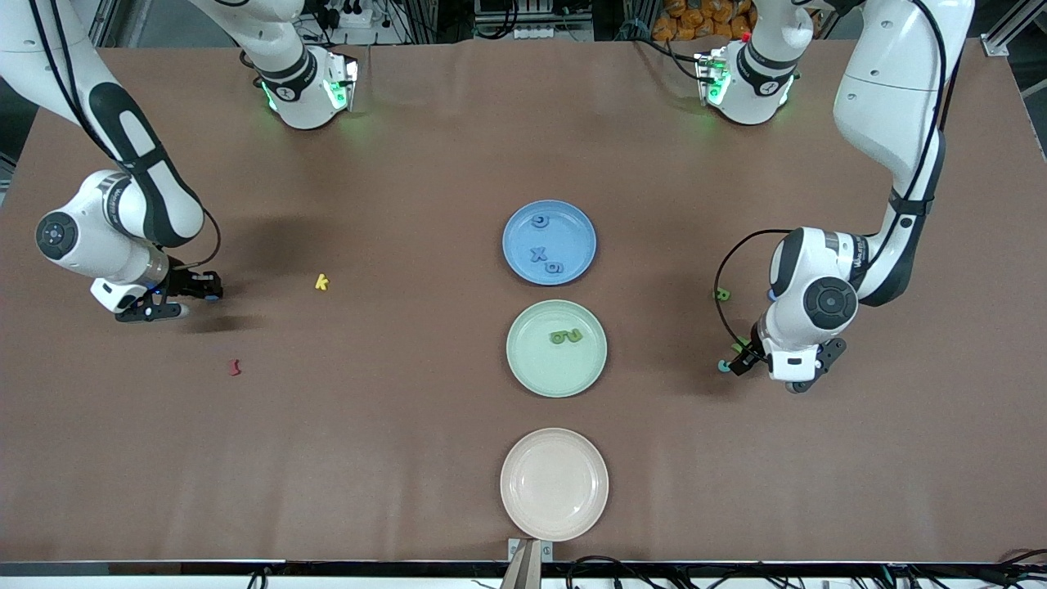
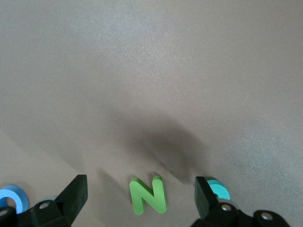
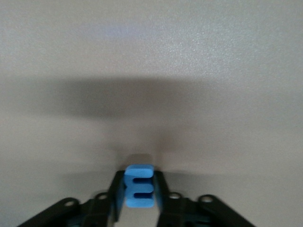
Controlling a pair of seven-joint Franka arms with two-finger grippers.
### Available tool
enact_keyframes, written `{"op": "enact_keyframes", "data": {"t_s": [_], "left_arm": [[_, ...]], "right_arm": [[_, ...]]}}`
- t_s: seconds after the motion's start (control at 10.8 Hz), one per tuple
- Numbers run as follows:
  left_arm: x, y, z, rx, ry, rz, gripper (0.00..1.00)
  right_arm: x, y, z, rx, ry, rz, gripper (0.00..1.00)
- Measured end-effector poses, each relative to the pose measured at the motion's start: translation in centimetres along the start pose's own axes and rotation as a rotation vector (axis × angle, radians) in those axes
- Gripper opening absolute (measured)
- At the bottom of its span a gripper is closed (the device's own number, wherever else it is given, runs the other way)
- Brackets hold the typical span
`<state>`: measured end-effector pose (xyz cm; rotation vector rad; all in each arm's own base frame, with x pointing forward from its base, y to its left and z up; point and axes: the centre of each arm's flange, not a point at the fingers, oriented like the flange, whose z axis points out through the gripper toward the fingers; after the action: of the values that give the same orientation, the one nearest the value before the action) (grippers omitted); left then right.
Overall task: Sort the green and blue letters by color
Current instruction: 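Carry the E to the blue plate while the left gripper grasps the green N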
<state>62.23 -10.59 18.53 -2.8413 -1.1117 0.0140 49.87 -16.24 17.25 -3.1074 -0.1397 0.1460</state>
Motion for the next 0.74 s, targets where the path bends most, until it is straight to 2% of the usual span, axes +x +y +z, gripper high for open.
{"op": "enact_keyframes", "data": {"t_s": [0.09, 0.37, 0.55, 0.74], "left_arm": [[-0.1, -0.1, 0.1, -0.004, -0.004, -0.019, 1.00], [-0.2, 0.0, -0.1, -0.056, -0.030, -0.140, 1.00], [-0.3, -0.1, -0.5, -0.070, -0.023, -0.164, 1.00], [-0.8, -0.6, 0.0, -0.070, -0.025, -0.163, 1.00]], "right_arm": [[0.0, -0.2, -0.3, 0.001, 0.000, -0.002, 0.27], [0.2, -0.4, -0.4, 0.006, -0.013, -0.007, 0.27], [1.7, -1.0, -2.6, 0.017, -0.034, 0.006, 0.27], [4.0, -4.2, -4.9, 0.014, -0.014, 0.064, 0.27]]}}
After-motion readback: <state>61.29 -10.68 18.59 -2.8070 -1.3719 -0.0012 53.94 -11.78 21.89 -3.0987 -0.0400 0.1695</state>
